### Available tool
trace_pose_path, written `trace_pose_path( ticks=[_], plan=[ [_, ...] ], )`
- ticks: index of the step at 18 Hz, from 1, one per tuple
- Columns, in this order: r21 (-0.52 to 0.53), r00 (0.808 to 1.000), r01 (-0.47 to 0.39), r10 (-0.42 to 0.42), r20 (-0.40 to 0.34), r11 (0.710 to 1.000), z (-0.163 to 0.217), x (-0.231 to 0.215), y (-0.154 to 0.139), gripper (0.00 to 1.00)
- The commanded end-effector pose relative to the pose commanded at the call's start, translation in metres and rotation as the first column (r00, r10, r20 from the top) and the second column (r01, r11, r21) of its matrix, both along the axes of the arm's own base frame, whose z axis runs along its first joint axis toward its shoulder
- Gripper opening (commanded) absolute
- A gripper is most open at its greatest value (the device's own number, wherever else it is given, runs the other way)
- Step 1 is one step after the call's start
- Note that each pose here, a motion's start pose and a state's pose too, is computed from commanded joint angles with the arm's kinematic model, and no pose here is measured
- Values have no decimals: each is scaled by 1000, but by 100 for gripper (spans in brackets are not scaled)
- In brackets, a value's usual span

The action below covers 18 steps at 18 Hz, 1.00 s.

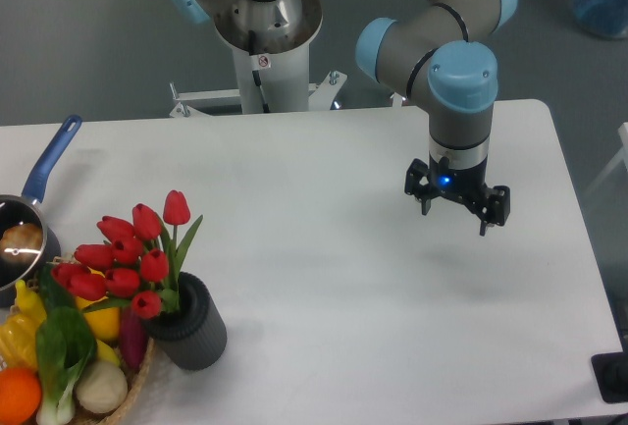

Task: Pick up the flowers from the vase
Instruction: 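Move the open gripper across the table toward the tulip vase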

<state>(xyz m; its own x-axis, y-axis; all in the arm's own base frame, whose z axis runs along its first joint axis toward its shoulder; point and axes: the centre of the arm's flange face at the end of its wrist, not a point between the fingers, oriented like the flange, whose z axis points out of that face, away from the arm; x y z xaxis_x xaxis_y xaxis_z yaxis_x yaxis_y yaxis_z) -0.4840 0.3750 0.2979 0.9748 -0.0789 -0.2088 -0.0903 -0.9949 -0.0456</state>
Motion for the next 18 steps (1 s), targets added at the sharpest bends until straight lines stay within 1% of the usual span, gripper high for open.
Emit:
trace_pose_path(
  ticks=[5,7,9,14,15,18],
  plan=[
    [11,1000,-8,8,3,1000,2,2,1,100],
    [14,1000,-1,1,8,1000,3,13,1,100],
    [20,1000,-2,2,14,1000,4,37,-2,100],
    [-10,992,113,-113,47,993,-11,108,33,100],
    [-8,991,130,-130,40,991,-6,116,39,100],
    [8,988,150,-151,34,989,2,131,40,100]
  ],
)
